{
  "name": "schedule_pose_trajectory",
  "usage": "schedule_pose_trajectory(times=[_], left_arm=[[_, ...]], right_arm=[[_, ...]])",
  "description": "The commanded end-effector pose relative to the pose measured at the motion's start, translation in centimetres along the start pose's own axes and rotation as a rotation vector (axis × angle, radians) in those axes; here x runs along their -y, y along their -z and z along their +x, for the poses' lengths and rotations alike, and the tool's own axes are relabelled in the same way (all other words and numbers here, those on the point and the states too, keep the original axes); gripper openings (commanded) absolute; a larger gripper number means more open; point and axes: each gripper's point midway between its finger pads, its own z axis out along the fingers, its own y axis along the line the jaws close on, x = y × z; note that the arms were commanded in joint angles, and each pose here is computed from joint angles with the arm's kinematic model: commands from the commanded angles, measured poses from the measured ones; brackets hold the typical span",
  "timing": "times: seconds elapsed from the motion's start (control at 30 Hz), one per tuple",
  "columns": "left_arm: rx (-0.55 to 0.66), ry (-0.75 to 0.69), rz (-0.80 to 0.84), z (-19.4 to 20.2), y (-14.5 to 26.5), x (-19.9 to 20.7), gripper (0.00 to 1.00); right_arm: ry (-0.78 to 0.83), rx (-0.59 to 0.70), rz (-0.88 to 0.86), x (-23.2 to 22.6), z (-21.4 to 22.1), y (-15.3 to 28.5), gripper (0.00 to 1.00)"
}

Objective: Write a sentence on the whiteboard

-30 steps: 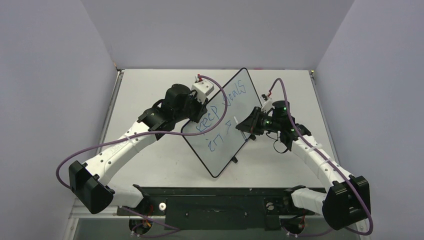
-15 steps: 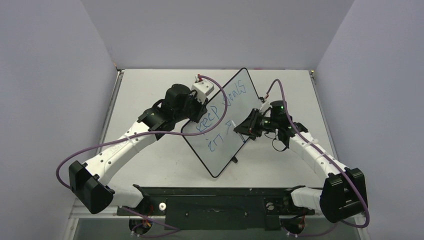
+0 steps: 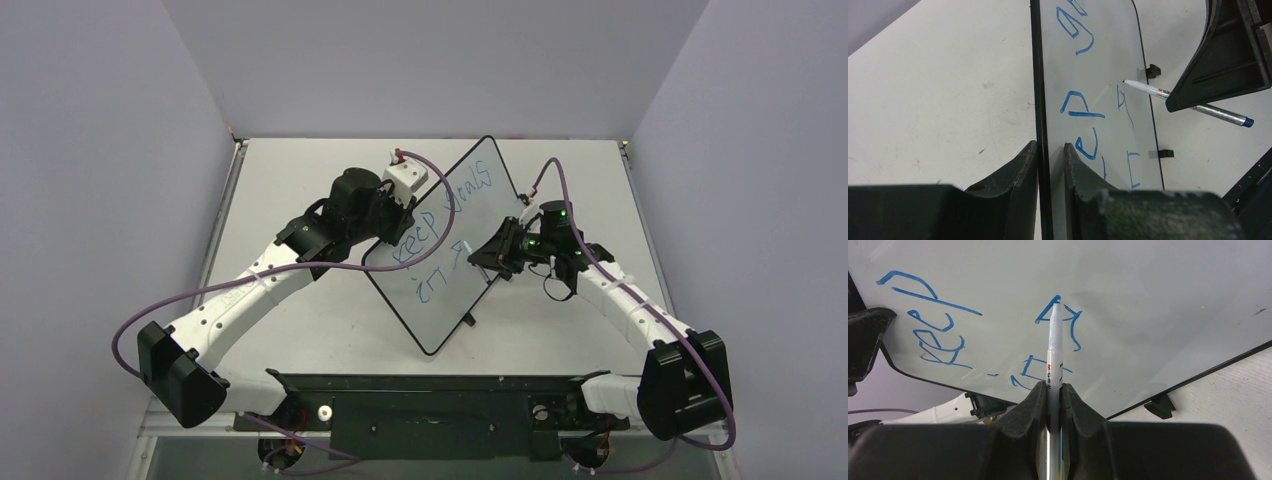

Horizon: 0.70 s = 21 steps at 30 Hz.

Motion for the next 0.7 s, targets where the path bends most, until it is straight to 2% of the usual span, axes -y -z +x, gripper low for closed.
schedule_pose_trajectory(times=[0.0, 0.27, 0.67], left_arm=[[-0.13, -0.041, 0.116, 3.8, 0.1, 2.7, 0.0], [-0.131, -0.041, 0.117, 3.8, 0.0, 2.7, 0.0], [-0.128, -0.042, 0.117, 3.7, 0.1, 2.7, 0.0]], right_arm=[[0.022, 0.062, -0.017, -1.1, -2.3, 0.0, 0.0], [0.007, 0.073, -0.023, -0.8, -3.1, -0.4, 0.0], [-0.02, 0.035, 0.005, 1.3, -1.4, -0.9, 0.0]])
